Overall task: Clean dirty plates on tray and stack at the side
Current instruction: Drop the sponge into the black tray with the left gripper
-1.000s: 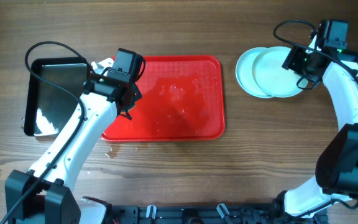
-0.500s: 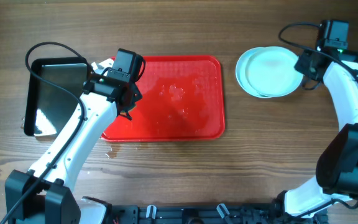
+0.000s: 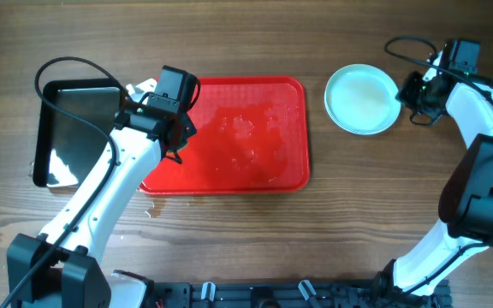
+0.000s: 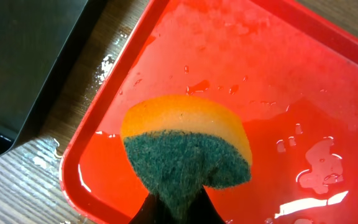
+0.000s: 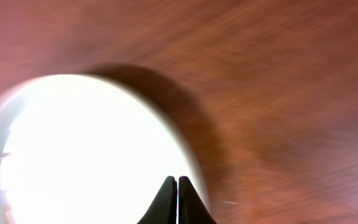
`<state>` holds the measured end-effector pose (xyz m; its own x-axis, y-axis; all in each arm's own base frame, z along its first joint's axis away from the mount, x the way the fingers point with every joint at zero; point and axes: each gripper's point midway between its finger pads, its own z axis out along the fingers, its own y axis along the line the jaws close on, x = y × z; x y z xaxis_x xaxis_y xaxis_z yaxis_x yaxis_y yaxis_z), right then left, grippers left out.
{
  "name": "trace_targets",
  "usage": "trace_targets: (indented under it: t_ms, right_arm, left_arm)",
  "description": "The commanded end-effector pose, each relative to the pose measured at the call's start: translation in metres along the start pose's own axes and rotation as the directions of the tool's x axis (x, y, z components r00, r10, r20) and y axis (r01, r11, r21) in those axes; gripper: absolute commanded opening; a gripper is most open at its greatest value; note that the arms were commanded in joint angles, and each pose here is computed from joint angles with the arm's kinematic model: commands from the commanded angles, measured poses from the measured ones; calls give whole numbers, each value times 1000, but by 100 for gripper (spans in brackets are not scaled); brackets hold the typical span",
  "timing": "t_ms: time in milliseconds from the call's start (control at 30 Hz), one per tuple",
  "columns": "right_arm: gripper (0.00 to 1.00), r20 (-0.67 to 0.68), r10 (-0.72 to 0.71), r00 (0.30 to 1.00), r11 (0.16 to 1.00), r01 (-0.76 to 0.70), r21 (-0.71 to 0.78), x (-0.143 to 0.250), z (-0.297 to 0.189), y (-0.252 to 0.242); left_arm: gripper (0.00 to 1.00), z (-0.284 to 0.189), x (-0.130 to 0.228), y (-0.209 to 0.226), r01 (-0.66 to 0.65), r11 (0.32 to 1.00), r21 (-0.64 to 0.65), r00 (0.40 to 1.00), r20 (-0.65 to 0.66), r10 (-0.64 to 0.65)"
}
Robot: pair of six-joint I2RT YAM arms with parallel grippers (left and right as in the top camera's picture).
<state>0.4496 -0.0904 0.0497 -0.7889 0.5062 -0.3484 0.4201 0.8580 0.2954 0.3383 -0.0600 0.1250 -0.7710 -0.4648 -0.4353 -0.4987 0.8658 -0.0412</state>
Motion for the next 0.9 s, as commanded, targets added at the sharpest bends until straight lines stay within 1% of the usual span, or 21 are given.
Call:
trace_targets:
  t_ms: [0,100,167,200,267,400,467,567,667,733,800,867]
  right_arm:
    - [4,55,-62,997,974,72,-213,-10,-41,53]
    - [5,115,-94,989,962,119,-244,-14,-71,75]
    - [5,129,-132,983,924,169,-342,-4,-100,110]
    - [6,120,-150,981,896,186,-403,7,-114,131]
    - [6,106,-204,973,854,230,-467,26,-127,159]
    - [4,26,-329,944,796,292,-531,80,-130,206]
    - [4,-19,-406,914,770,331,-546,115,-127,228]
    - [4,-32,-500,865,737,406,-541,153,-127,253]
    - [4,-24,-574,818,708,482,-516,184,-126,270]
    - [4,-24,-616,787,685,521,-510,204,-128,279]
    - [4,-27,-654,756,657,549,-517,224,-131,287]
    - [4,-24,-684,729,631,575,-521,240,-133,294]
  left_arm:
    - [4,5,-7,9,34,999,-14,999,-1,-34]
    - [4,11,-22,30,106,993,-43,994,9,-105]
    - [4,17,-39,56,192,978,-77,981,23,-191]
    - [4,20,-46,70,234,968,-92,972,33,-231]
    - [4,24,-57,92,297,947,-119,955,46,-294]
    - [4,34,-70,128,391,906,-163,920,67,-385]
    - [4,44,-75,138,393,902,-179,920,69,-387]
    - [5,63,-78,151,363,906,-219,931,58,-359]
    - [7,79,-76,169,370,882,-293,928,65,-367]
    - [6,87,-76,185,378,857,-350,924,82,-373]
    - [4,96,-76,197,392,840,-376,917,85,-389]
    - [4,105,-75,206,386,836,-390,918,73,-390]
